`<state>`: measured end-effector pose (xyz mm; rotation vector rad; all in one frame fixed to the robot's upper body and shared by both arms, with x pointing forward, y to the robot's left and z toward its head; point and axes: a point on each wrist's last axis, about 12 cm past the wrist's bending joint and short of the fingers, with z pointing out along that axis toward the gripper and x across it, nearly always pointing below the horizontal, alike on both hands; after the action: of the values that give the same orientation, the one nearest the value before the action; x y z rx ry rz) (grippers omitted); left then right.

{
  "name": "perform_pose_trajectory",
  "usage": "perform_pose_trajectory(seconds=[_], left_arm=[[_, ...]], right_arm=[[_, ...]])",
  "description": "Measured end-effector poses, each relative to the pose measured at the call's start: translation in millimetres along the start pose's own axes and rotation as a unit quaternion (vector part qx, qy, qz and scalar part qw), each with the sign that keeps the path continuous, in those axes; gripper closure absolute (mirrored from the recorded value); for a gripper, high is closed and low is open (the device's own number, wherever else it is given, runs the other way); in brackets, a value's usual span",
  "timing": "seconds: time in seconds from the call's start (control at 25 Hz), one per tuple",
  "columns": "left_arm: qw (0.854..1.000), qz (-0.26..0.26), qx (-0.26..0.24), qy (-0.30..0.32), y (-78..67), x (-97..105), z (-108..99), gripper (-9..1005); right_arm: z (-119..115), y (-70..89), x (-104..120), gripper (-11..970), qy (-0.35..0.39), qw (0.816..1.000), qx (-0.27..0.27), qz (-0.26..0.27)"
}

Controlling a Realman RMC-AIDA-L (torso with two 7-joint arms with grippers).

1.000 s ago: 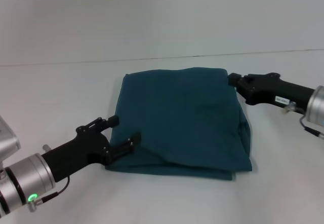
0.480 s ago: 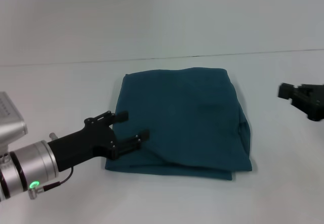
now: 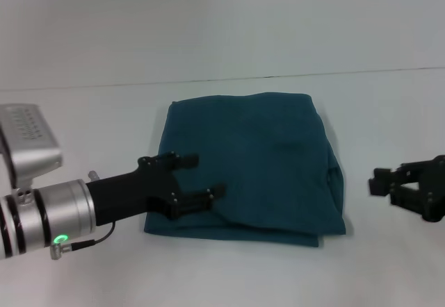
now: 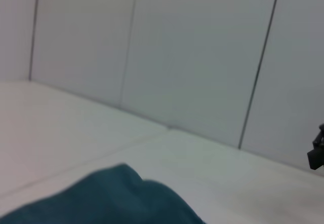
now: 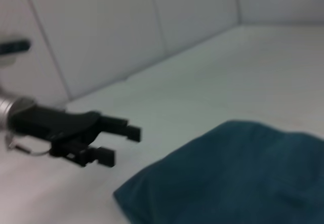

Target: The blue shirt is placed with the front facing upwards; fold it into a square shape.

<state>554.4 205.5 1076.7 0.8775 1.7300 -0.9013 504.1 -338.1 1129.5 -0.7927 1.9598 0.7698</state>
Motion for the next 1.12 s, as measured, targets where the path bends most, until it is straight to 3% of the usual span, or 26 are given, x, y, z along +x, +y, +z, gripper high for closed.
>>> perform_pose_trajectory(seconds=[0.24, 0.32, 0.52, 1.12], left_arm=[[0.999, 0.002, 0.005, 0.034, 2.7, -3.7, 8.3, 195], [0.999, 0.004, 0.004, 0.032, 3.3, -4.8, 8.3, 190], [0.999, 0.006, -0.008, 0.034, 7.4, -7.5, 8.9, 178], [0.999, -0.004, -0.018, 0.044, 11.0, -10.5, 13.0, 147]], right_arm=[[18.4, -0.1, -9.5, 804, 0.027, 0.999, -0.015, -0.009], [21.0, -0.4, -11.9, 576, 0.028, 0.999, -0.014, -0.013], [29.6, -3.2, -17.2, 330, 0.031, 0.999, -0.005, -0.025], [38.0, -5.7, -21.4, 42, 0.034, 0.999, 0.007, -0.041]])
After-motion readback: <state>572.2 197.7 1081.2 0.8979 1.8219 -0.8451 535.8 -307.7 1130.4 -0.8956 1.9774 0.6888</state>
